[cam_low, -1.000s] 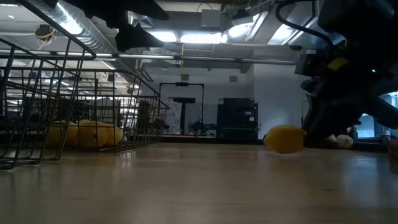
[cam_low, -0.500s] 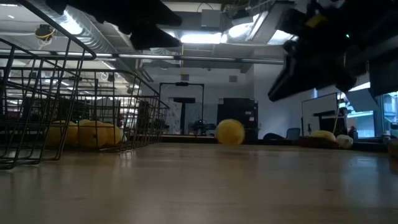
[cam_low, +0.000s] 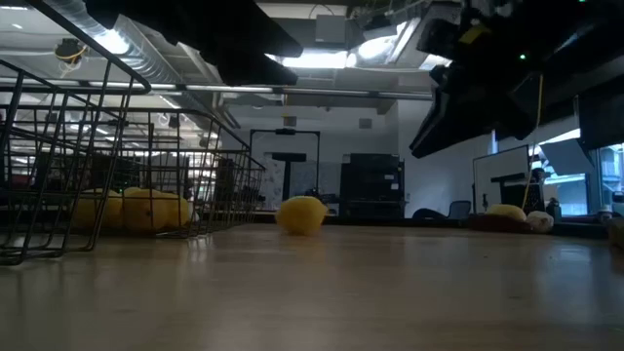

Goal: Sort produce into baskets
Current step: Put the lemon in the middle wire basket

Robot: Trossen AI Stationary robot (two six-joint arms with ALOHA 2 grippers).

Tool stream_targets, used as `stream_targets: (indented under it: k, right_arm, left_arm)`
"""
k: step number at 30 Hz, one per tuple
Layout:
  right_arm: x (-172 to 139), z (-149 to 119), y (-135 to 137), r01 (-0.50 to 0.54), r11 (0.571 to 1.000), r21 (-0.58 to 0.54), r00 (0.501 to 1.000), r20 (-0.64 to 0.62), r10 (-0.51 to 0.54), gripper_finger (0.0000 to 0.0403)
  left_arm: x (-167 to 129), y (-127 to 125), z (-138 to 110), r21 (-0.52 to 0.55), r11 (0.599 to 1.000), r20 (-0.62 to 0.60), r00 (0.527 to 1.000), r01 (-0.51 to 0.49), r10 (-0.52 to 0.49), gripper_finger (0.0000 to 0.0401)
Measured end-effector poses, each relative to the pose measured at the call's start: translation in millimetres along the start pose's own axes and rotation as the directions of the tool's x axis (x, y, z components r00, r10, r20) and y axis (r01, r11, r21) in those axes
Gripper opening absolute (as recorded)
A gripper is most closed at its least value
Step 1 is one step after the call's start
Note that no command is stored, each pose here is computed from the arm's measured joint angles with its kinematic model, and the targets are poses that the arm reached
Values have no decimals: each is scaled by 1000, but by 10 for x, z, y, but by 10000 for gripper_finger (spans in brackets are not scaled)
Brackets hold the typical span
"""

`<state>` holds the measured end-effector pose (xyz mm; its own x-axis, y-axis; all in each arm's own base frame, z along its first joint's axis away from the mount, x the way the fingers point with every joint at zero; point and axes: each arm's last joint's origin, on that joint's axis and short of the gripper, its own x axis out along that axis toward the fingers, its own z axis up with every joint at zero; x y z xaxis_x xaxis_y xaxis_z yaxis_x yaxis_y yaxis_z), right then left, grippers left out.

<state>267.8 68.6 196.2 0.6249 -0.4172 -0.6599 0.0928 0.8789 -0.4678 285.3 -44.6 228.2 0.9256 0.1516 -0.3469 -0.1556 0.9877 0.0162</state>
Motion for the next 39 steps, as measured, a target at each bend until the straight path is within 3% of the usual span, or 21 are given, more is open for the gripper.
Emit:
stream_targets:
  k: [11, 15, 20, 24, 28, 31, 34, 39]
  right_arm:
    - [326, 109, -470, -131, 971, 200, 989, 93, 115, 88]
    - [494, 137, -586, -187, 941, 281, 977, 152, 149, 146]
    - [749, 124, -634, -155, 913, 378, 981, 168, 97, 237]
    - [939, 85, -644, -116, 925, 361, 985, 162, 60, 297]
    - [1063, 20, -594, -151, 958, 244, 983, 138, 119, 333]
    - [1110, 15, -528, -238, 951, 197, 964, 165, 207, 341]
    - [1169, 11, -495, -252, 948, 196, 959, 182, 217, 339]
    - [1294, -81, -553, -124, 964, 235, 989, 108, 101, 329]
  left_arm:
    - [-2, 7, -58, -35, 999, -58, 998, -10, 8, 347]
    - [-3, 9, -72, -50, 999, -73, 997, -15, 11, 347]
    - [-3, 10, -74, -63, 998, -74, 997, -16, 11, 347]
    - [-3, 9, -74, -68, 998, -74, 997, -16, 11, 347]
    - [-3, 9, -74, -68, 998, -74, 997, -16, 11, 347]
    - [-3, 9, -74, -68, 998, -74, 997, -16, 11, 347]
    - [-3, 10, -74, -68, 998, -74, 997, -17, 12, 347]
    - [-3, 10, -74, -69, 997, -74, 997, -17, 12, 347]
